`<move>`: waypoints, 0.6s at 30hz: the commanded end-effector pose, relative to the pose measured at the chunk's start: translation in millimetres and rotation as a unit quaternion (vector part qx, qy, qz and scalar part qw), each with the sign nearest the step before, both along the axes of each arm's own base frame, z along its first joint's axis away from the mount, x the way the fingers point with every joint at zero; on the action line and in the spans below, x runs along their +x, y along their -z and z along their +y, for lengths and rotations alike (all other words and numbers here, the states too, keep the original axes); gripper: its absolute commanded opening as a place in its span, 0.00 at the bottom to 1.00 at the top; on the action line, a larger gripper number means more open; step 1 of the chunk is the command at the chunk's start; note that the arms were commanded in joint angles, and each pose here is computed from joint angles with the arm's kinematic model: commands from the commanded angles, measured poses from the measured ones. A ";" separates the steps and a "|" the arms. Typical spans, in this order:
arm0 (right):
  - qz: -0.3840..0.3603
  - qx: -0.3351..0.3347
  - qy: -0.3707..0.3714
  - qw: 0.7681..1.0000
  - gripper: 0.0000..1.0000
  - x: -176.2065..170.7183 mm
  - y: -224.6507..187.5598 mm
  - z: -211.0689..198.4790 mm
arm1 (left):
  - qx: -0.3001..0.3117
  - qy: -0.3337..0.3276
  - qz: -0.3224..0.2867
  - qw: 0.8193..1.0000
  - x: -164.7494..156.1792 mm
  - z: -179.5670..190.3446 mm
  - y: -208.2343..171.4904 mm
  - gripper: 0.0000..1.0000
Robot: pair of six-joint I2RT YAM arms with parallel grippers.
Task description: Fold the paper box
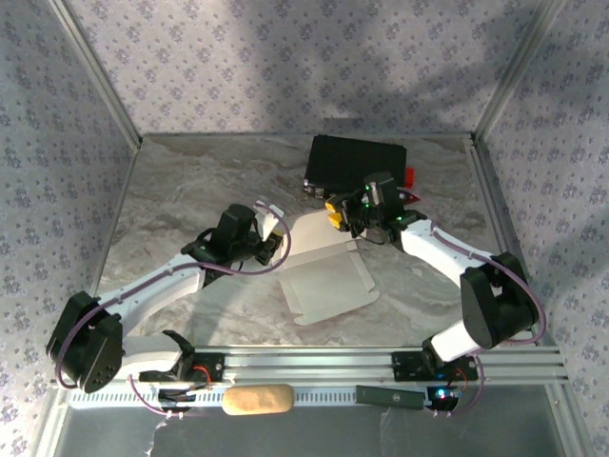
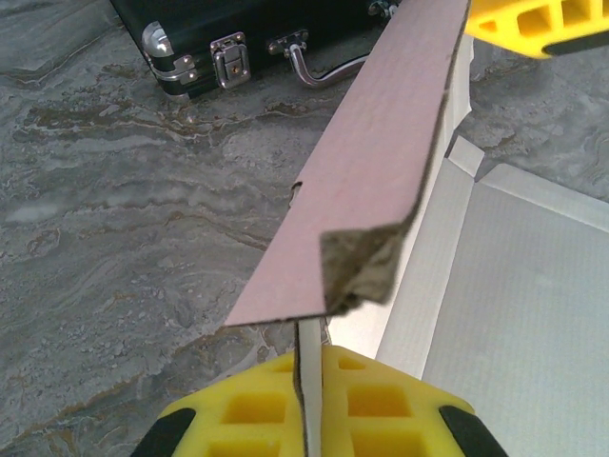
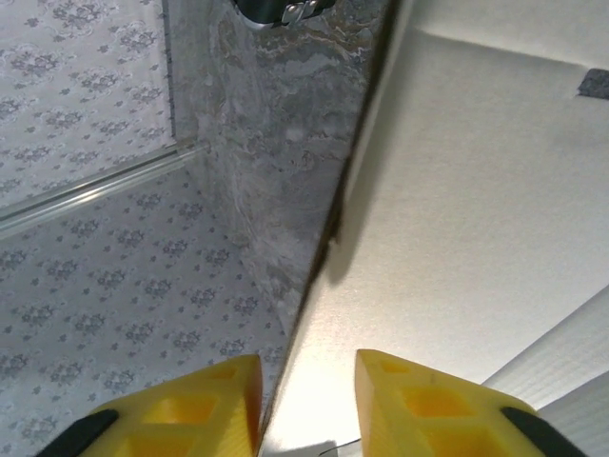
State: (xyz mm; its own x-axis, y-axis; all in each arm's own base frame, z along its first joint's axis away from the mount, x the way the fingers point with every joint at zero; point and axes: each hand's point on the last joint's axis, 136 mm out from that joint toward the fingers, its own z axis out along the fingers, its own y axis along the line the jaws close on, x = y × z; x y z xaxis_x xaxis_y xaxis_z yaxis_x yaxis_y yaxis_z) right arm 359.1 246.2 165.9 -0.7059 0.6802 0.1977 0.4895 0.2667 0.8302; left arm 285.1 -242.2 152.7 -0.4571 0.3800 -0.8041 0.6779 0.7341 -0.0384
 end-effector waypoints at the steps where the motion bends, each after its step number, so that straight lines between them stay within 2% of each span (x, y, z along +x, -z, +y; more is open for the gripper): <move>1: 0.028 -0.006 0.012 1.000 0.28 0.0 13.6 -1.4 | -0.003 0.007 -0.028 1.000 6.5 -5.5 -19.5 0.00; 9: 0.032 -0.002 0.035 0.999 0.10 5.0 21.7 -4.9 | -0.007 0.010 -0.030 0.999 5.5 -6.5 -19.3 0.00; 11: 0.034 0.001 0.043 0.998 0.01 3.0 22.3 -5.9 | -0.012 0.009 -0.031 0.999 4.3 -6.5 -22.0 0.01; 13: 0.032 0.004 0.059 0.998 0.00 1.7 19.2 -10.2 | -0.031 -0.002 -0.034 0.999 2.4 -4.8 -33.6 0.11; 15: 0.025 0.001 0.075 0.997 0.00 0.3 14.8 -16.4 | -0.072 -0.045 -0.040 0.996 2.5 4.8 -58.5 0.28; 17: 0.017 -0.005 0.086 0.996 0.00 -0.1 9.6 -21.7 | -0.137 -0.120 -0.033 0.983 3.2 25.4 -93.3 0.49; 18: 0.014 -0.005 0.089 0.996 0.00 0.7 7.4 -23.2 | -0.170 -0.142 -0.016 0.975 0.5 31.6 -104.4 0.53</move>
